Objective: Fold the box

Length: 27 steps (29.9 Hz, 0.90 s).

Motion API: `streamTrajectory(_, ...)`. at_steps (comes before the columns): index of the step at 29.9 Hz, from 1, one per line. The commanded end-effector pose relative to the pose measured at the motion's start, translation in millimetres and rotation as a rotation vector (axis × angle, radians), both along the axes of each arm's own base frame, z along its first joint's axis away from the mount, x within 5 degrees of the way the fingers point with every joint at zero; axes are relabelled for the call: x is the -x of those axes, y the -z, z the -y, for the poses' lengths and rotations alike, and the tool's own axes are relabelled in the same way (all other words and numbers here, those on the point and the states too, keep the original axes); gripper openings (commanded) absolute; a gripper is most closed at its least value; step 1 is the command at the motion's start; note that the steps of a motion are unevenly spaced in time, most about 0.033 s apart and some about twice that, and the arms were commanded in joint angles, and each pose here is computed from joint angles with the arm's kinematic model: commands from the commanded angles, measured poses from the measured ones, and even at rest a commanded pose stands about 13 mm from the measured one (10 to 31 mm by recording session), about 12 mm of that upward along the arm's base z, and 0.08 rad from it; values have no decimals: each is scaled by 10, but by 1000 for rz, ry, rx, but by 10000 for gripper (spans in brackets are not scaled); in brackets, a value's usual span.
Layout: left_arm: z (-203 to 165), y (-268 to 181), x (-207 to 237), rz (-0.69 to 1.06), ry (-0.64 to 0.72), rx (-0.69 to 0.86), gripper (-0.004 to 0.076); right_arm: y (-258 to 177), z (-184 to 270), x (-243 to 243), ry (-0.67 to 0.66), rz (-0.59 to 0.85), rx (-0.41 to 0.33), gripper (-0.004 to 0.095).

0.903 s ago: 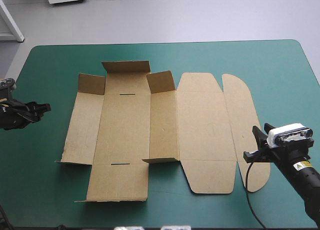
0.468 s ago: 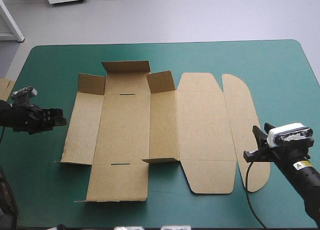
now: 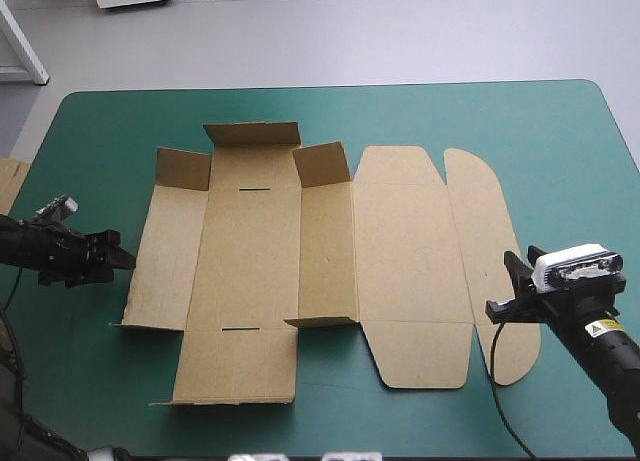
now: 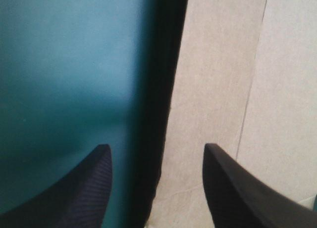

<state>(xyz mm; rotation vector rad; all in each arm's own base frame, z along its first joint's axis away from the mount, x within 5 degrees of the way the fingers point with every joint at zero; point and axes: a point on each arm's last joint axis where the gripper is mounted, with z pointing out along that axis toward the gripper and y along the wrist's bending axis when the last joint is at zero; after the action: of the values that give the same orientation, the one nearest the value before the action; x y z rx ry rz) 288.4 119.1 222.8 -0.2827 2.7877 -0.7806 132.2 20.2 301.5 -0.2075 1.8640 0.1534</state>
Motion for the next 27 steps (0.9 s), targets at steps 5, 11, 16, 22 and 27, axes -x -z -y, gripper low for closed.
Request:
streamTrajectory(5, 24, 65, -76, -15, 31, 123, 403, -154, 21, -25, 28, 72, -7, 328)
streamTrajectory(11, 32, 138, -123, 15, 63, 164, 403, -153, 21, -25, 28, 72, -5, 327)
streamTrajectory(16, 121, 162, -179, 37, 98, 210, 403, -153, 21, -25, 28, 72, -5, 327)
streamTrajectory(22, 298, 201, -235, 15, 159, 211, 403, -153, 21, -25, 26, 73, 0, 327)
streamTrajectory(27, 475, 226, -258, -31, 216, 190, 402, -153, 21, -25, 26, 74, 3, 327)
